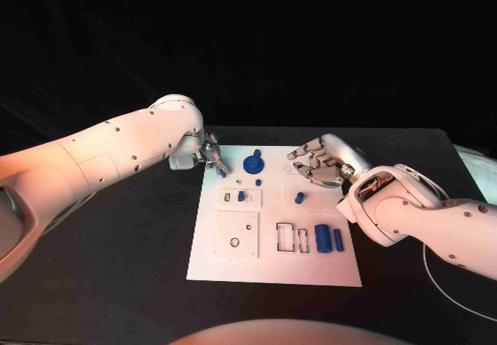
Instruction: Assemble the parts on the task board
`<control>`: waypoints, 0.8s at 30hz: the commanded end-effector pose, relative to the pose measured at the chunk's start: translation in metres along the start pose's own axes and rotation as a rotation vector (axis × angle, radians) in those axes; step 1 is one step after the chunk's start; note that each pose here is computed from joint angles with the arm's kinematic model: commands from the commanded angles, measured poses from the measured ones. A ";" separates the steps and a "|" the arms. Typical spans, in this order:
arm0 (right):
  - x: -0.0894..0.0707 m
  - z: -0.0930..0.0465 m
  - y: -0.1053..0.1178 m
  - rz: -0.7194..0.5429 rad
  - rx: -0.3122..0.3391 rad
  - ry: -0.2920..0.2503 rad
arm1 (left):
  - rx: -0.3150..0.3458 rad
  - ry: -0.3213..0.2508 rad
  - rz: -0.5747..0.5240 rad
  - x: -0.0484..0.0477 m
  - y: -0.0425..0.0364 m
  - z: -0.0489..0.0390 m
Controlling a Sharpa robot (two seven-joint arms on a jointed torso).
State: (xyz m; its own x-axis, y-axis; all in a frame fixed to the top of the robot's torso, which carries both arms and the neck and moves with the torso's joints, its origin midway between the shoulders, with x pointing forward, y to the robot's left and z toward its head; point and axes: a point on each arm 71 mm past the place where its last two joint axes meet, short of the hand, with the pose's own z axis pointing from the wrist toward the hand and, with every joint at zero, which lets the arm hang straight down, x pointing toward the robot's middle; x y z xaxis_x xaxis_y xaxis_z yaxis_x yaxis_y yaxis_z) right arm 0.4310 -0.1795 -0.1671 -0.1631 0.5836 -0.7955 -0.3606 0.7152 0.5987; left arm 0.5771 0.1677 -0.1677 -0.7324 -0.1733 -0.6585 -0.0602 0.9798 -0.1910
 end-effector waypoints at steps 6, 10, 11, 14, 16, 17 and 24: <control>0.001 0.000 0.001 -0.007 -0.011 0.017 | 0.012 0.005 -0.014 0.0023 -0.0006 0.0017; 0.002 0.000 0.001 -0.010 -0.009 0.018 | 0.022 0.028 -0.037 0.0042 0.0009 0.0009; 0.002 0.000 0.001 -0.010 -0.008 0.018 | 0.024 0.034 -0.043 0.0046 0.0013 0.0006; 0.001 0.000 0.001 -0.012 -0.008 0.018 | 0.036 0.057 -0.084 0.0068 0.0038 -0.0014; 0.001 0.000 0.001 -0.012 -0.008 0.018 | 0.047 0.071 -0.112 0.0086 0.0054 -0.0036; 0.001 0.000 0.001 -0.012 -0.008 0.019 | 0.055 0.077 -0.131 0.0099 0.0062 -0.0054; 0.001 0.000 0.000 -0.012 -0.008 0.020 | 0.112 0.084 -0.195 0.0189 0.0091 -0.0205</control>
State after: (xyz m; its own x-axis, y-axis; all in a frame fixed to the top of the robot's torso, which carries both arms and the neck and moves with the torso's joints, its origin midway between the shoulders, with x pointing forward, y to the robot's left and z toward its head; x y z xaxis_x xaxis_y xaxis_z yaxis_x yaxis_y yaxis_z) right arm 0.4309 -0.1800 -0.1676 -0.1690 0.5781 -0.7983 -0.3595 0.7180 0.5960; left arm 0.5515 0.1800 -0.1681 -0.7728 -0.2770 -0.5711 -0.0967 0.9406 -0.3254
